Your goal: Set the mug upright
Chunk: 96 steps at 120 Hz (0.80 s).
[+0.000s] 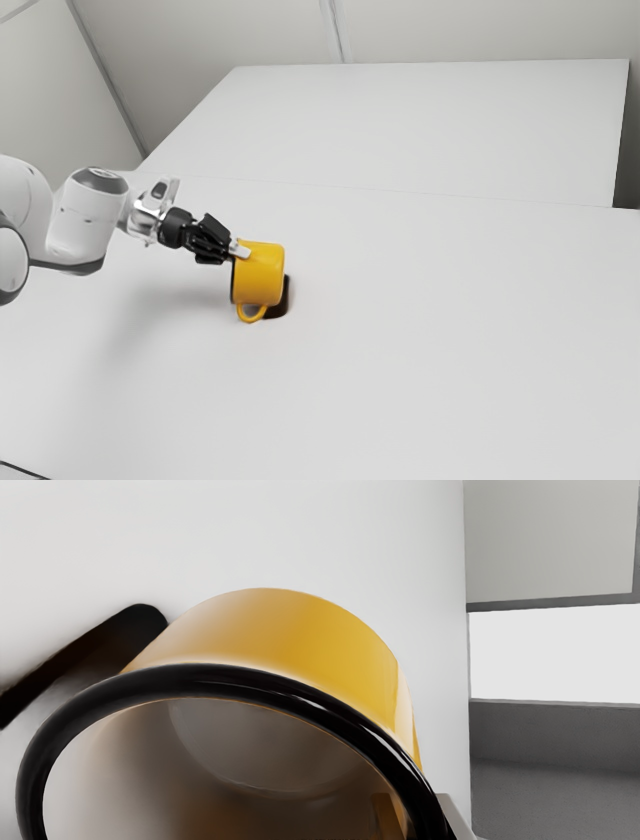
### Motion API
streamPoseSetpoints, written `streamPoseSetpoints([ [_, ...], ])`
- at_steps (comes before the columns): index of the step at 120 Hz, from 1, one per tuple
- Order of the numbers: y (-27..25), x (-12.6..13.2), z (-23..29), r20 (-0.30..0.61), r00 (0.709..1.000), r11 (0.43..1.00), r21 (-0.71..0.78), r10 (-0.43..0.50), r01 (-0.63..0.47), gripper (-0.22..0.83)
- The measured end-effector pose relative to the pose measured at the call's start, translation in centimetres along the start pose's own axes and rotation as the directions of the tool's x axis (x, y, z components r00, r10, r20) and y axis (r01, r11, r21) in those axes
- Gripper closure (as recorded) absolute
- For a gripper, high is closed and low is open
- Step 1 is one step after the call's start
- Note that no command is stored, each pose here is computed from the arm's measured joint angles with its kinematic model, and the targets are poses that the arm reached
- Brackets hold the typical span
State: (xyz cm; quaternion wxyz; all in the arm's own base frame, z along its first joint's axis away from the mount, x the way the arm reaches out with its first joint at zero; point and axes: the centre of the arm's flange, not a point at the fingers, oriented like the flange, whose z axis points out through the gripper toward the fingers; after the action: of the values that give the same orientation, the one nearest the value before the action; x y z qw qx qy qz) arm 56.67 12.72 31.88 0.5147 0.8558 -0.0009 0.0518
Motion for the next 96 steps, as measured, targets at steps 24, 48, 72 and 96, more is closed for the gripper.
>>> streamPoseSetpoints([
  [24,3.7,0.3,-1.9,-0.02,0.996,0.996,0.042,0.082,-0.081,0.75],
  [48,13.0,0.0,-3.3,0.168,0.963,0.912,0.32,0.212,-0.256,0.78],
  [72,18.4,1.2,-0.7,0.416,0.888,0.65,0.624,0.194,-0.434,0.79],
  [96,15.6,-0.2,3.1,0.436,0.89,0.496,0.748,0.136,-0.442,0.79],
])
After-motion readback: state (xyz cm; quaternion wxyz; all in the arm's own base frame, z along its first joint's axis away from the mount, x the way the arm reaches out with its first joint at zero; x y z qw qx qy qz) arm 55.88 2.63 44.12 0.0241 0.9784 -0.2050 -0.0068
